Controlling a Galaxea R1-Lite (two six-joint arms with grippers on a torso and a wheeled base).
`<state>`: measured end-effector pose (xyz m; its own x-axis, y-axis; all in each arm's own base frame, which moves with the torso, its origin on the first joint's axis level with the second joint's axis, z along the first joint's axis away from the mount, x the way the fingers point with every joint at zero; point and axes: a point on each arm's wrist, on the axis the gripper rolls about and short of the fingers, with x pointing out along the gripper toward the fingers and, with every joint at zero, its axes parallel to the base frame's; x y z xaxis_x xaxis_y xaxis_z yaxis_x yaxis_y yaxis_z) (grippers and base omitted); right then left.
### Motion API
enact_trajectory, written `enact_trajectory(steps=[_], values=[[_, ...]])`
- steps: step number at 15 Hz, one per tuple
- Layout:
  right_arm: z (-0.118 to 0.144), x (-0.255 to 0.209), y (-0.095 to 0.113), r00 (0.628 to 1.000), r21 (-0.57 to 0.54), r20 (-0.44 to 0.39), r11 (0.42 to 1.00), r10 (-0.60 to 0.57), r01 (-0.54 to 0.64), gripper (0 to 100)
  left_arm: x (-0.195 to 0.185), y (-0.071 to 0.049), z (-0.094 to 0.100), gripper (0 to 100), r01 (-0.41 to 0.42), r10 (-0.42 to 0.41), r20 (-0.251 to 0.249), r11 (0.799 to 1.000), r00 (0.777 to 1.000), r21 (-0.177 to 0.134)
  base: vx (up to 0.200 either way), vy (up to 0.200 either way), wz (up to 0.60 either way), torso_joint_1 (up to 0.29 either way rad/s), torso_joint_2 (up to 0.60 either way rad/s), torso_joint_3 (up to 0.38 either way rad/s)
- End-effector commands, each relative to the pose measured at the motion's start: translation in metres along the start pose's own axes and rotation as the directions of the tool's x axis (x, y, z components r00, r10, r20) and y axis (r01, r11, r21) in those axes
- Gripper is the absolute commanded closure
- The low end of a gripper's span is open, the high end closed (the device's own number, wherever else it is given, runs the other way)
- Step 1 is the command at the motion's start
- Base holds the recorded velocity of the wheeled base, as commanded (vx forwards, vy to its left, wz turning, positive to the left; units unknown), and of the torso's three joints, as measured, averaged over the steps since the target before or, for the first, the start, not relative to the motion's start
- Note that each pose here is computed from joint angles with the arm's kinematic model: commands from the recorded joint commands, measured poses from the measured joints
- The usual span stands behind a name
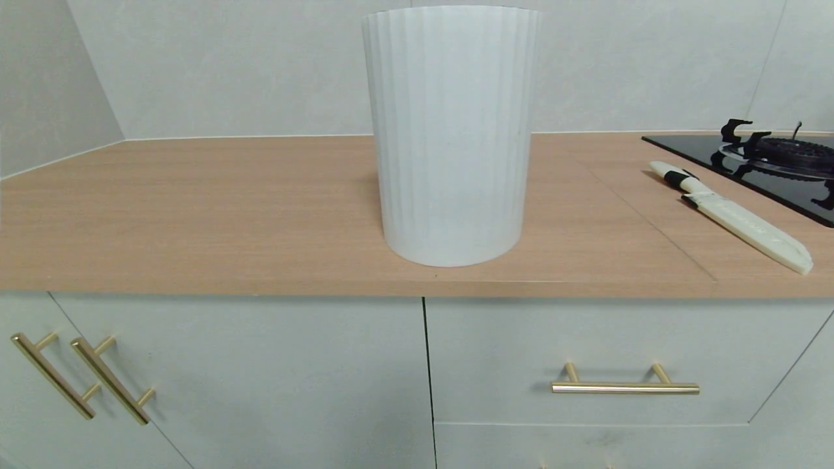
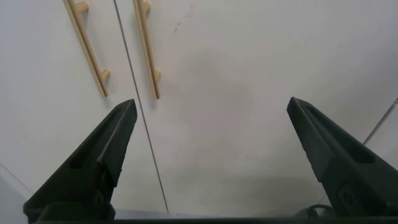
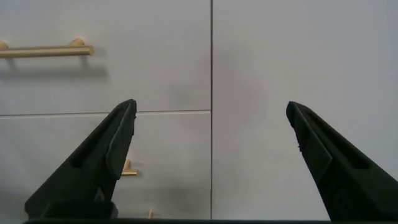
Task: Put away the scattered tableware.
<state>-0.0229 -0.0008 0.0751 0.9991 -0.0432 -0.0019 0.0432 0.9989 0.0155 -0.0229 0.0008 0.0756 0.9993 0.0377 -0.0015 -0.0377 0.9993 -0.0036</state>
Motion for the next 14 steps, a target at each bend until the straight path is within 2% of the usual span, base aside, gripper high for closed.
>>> enact_trajectory(steps=[1,8,11,14], values=[[0.0000,0.0001,0.0000,1.000,0.000,-0.001,1.000,0.000,0.000,0,0.0001,0.0000,0.0002,0,-0.001,0.001,0.000,1.000,1.000,0.001,0.000,0.000,0.00,0.000,0.00,0.000],[0.0000,0.0001,0.0000,1.000,0.000,-0.001,1.000,0.000,0.000,0,0.0001,0.0000,0.0000,0,-0.001,0.001,-0.002,1.000,1.000,-0.001,0.000,0.000,0.00,0.006,-0.02,-0.019],[0.0000,0.0001,0.0000,1.000,0.000,-0.001,1.000,0.000,0.000,0,0.0001,0.0000,0.0000,0,-0.001,0.001,-0.002,1.000,1.000,-0.001,0.000,0.000,0.00,0.046,-0.24,-0.258],[0.0000,0.0001,0.0000,1.000,0.000,-0.001,1.000,0.000,0.000,0,0.0001,0.0000,0.0000,0,-0.001,0.001,-0.002,1.000,1.000,-0.001,0.000,0.000,0.00,0.178,-0.51,-0.294]])
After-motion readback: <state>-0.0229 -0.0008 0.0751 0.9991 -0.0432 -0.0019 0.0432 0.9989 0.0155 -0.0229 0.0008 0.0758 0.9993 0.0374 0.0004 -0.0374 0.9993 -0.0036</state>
